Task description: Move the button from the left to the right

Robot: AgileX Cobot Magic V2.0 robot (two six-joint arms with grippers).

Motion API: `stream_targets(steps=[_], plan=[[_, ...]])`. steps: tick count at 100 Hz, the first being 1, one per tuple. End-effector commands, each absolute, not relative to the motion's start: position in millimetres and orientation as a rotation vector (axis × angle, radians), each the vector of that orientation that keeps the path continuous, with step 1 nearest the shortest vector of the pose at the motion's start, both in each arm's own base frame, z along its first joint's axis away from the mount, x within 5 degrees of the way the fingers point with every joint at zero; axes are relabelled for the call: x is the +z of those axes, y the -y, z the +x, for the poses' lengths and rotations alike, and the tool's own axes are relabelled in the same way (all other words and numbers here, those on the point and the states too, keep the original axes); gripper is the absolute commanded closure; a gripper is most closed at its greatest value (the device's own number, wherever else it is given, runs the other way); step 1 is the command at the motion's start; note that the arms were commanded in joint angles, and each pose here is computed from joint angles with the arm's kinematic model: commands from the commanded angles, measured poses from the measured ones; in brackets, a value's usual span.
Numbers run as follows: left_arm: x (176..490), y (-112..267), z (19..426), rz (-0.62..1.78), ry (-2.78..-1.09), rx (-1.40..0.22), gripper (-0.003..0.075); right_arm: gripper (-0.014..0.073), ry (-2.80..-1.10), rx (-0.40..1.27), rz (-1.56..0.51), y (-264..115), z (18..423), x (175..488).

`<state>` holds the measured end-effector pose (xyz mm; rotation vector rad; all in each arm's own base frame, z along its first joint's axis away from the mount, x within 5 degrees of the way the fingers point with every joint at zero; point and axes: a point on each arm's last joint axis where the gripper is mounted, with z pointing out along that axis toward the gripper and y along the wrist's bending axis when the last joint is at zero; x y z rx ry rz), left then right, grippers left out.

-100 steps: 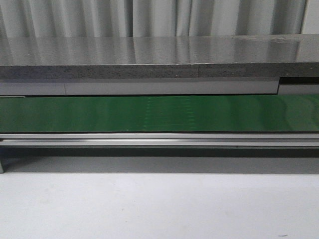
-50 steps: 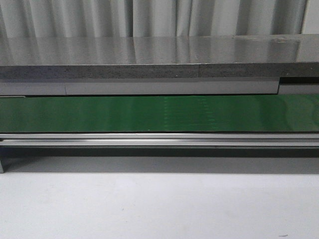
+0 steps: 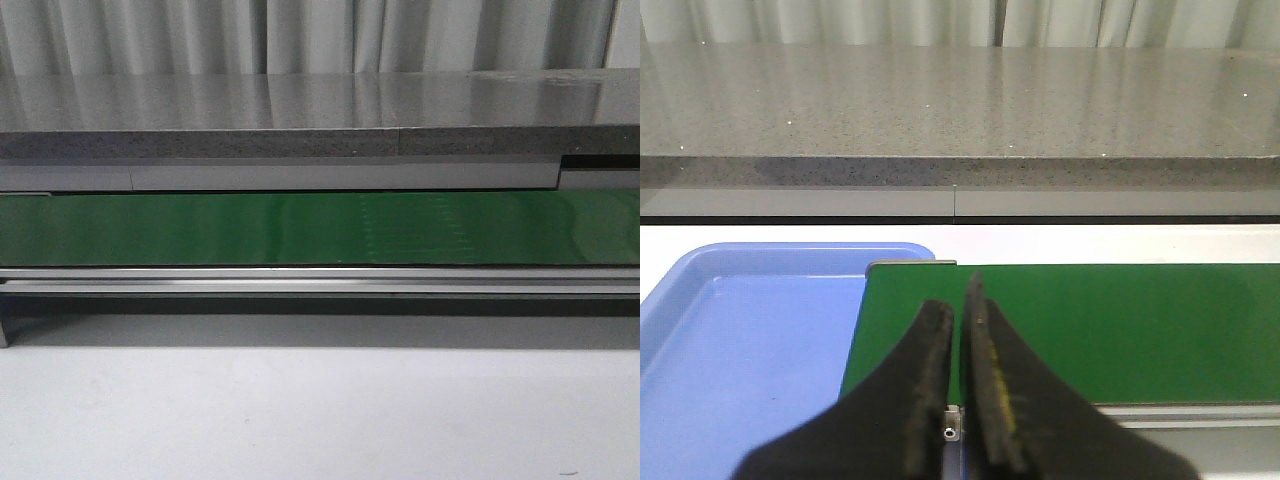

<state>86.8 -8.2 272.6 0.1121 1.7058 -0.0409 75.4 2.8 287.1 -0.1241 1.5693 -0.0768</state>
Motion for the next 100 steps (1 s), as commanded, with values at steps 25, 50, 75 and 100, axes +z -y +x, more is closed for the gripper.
stream_targets(steps=[25,50,75,100], plan=[[290,8,88,0.089,-1.601,-0.046,0.0715,0.0663,-1.471,-0.094,-0.097,-1,75,303],[290,8,88,0.089,-1.601,-0.046,0.0715,0.0663,-1.471,-0.094,-0.097,-1,75,303],[290,8,88,0.089,-1.601,-0.046,0.0715,0.0663,-1.499,-0.080,-0.117,-2,73,299],[290,8,88,0.089,-1.601,-0.046,0.0715,0.0663,-1.475,-0.037,-0.121,-4,64,286]])
